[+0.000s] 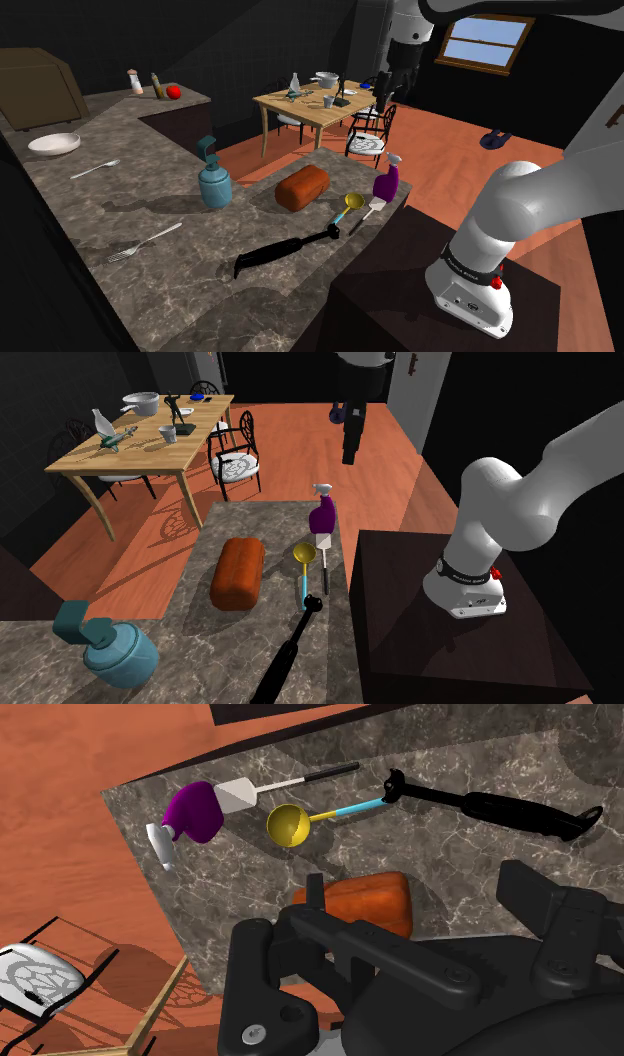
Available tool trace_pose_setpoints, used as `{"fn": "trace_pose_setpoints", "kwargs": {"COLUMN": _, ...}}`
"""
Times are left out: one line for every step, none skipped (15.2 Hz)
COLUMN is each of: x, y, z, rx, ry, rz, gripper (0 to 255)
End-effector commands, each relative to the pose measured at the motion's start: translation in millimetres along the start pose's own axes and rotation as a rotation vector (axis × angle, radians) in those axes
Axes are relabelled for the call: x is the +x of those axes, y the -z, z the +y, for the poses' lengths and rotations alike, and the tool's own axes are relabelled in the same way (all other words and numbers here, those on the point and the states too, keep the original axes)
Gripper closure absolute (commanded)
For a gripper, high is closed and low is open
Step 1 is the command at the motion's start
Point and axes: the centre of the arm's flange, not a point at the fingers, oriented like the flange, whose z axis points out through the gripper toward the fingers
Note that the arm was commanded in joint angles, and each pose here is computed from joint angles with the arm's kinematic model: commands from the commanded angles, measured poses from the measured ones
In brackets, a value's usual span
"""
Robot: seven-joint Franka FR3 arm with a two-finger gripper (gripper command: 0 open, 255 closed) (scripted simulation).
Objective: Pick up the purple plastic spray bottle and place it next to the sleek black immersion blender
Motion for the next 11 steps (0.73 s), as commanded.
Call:
{"fn": "trace_pose_setpoints", "kwargs": {"x": 0, "y": 0, "z": 0, "rx": 0.0, "ry": 0.0, "rz": 0.0, "gripper": 0}}
{"fn": "trace_pose_setpoints", "kwargs": {"x": 1, "y": -9, "z": 9, "rx": 0.002, "ry": 0.001, "rz": 0.003, "gripper": 0}}
{"fn": "trace_pose_setpoints", "kwargs": {"x": 2, "y": -19, "z": 19, "rx": 0.004, "ry": 0.002, "rz": 0.005, "gripper": 0}}
{"fn": "trace_pose_setpoints", "kwargs": {"x": 3, "y": -28, "z": 28, "rx": 0.007, "ry": 0.003, "rz": 0.008, "gripper": 0}}
{"fn": "trace_pose_setpoints", "kwargs": {"x": 5, "y": -38, "z": 38, "rx": 0.009, "ry": 0.004, "rz": 0.01, "gripper": 0}}
{"fn": "trace_pose_setpoints", "kwargs": {"x": 6, "y": -47, "z": 47, "rx": 0.011, "ry": 0.005, "rz": 0.013, "gripper": 0}}
{"fn": "trace_pose_setpoints", "kwargs": {"x": 7, "y": -57, "z": 56, "rx": 0.013, "ry": 0.006, "rz": 0.015, "gripper": 0}}
{"fn": "trace_pose_setpoints", "kwargs": {"x": 8, "y": -66, "z": 66, "rx": 0.016, "ry": 0.007, "rz": 0.018, "gripper": 0}}
{"fn": "trace_pose_setpoints", "kwargs": {"x": 10, "y": -76, "z": 75, "rx": 0.018, "ry": 0.008, "rz": 0.02, "gripper": 0}}
{"fn": "trace_pose_setpoints", "kwargs": {"x": 11, "y": -86, "z": 84, "rx": 0.02, "ry": 0.008, "rz": 0.023, "gripper": 0}}
{"fn": "trace_pose_setpoints", "kwargs": {"x": 12, "y": -95, "z": 94, "rx": 0.022, "ry": 0.009, "rz": 0.026, "gripper": 0}}
